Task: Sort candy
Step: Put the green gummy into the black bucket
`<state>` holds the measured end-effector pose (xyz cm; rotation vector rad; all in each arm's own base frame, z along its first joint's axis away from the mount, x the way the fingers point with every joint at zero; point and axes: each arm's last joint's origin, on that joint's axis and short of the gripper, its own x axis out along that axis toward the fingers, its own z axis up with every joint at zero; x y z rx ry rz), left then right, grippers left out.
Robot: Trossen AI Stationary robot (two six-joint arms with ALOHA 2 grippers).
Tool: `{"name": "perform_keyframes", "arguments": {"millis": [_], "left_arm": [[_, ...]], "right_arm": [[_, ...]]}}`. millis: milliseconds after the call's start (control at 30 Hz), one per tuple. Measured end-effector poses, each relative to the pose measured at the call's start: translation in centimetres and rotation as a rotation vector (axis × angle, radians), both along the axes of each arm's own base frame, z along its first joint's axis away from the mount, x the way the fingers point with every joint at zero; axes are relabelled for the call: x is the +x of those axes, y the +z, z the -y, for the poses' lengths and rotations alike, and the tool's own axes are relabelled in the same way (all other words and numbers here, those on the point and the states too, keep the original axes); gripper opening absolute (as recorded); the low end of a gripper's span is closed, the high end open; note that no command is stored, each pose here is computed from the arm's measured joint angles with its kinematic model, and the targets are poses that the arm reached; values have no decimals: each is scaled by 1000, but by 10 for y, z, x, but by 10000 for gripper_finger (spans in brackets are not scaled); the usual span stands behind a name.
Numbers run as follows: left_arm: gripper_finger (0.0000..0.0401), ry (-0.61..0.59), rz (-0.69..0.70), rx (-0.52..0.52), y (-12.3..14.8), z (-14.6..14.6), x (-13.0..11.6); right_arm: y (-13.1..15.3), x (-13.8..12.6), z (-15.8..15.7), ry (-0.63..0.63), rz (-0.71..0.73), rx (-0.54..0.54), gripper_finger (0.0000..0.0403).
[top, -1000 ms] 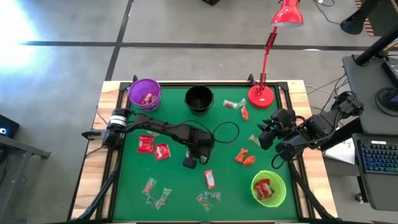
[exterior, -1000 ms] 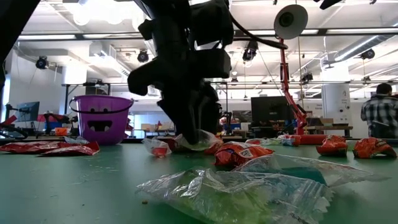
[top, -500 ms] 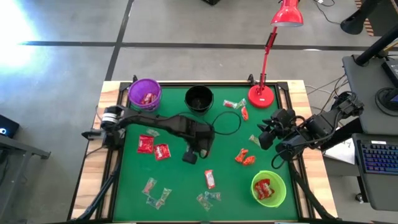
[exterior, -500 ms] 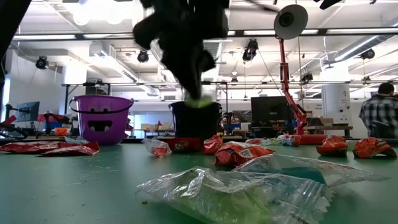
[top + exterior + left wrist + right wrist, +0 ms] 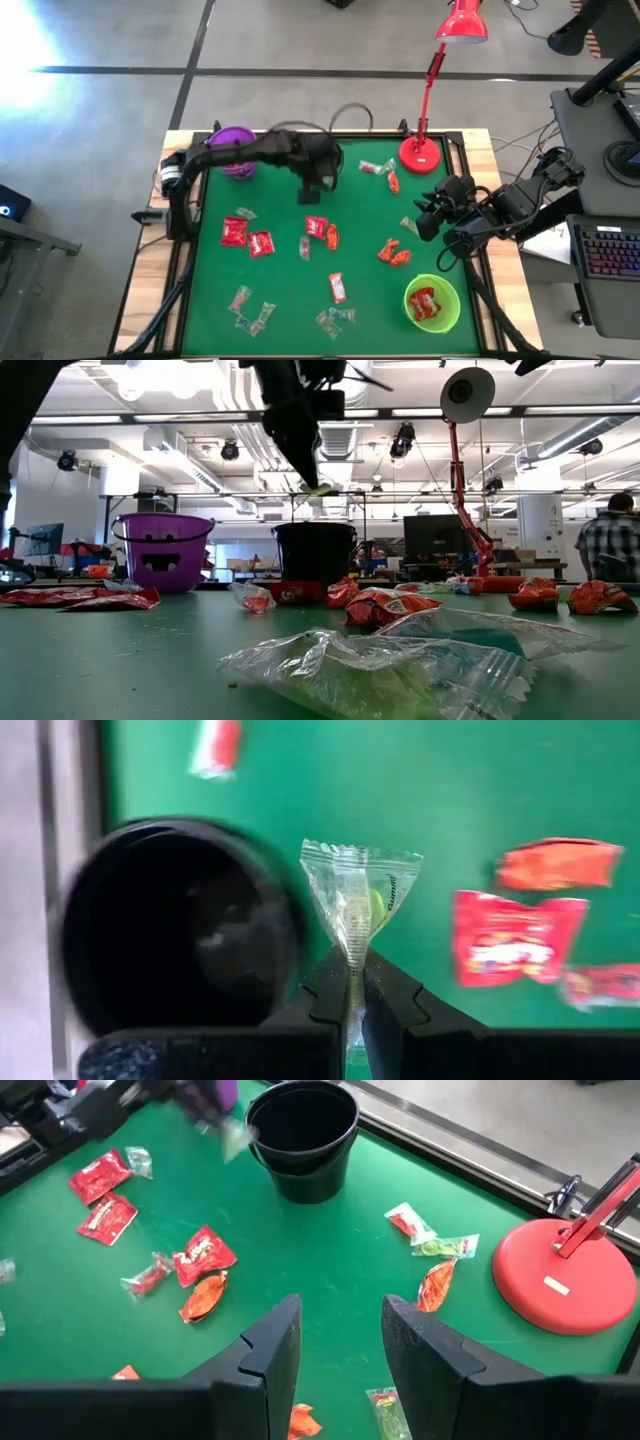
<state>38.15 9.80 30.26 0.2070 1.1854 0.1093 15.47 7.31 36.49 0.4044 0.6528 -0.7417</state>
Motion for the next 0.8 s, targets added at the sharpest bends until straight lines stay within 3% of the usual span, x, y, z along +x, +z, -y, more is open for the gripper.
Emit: {"name": "perform_keyframes", "arguments": {"millis": [300, 400, 533, 800], "left_arm": [[0, 173, 80, 20, 20, -68, -20], [0, 197, 118, -42, 22, -82, -26], [5, 203, 141, -128, 20, -88, -30], [51, 201, 139, -133, 19, -88, -30]], "right_arm": [[0, 0, 0, 10, -9, -4, 132], [0, 0, 0, 19, -16, -11, 132], [0, 0, 0, 26, -21, -17, 132], [0, 0, 1, 17, -8, -40, 132]]}}
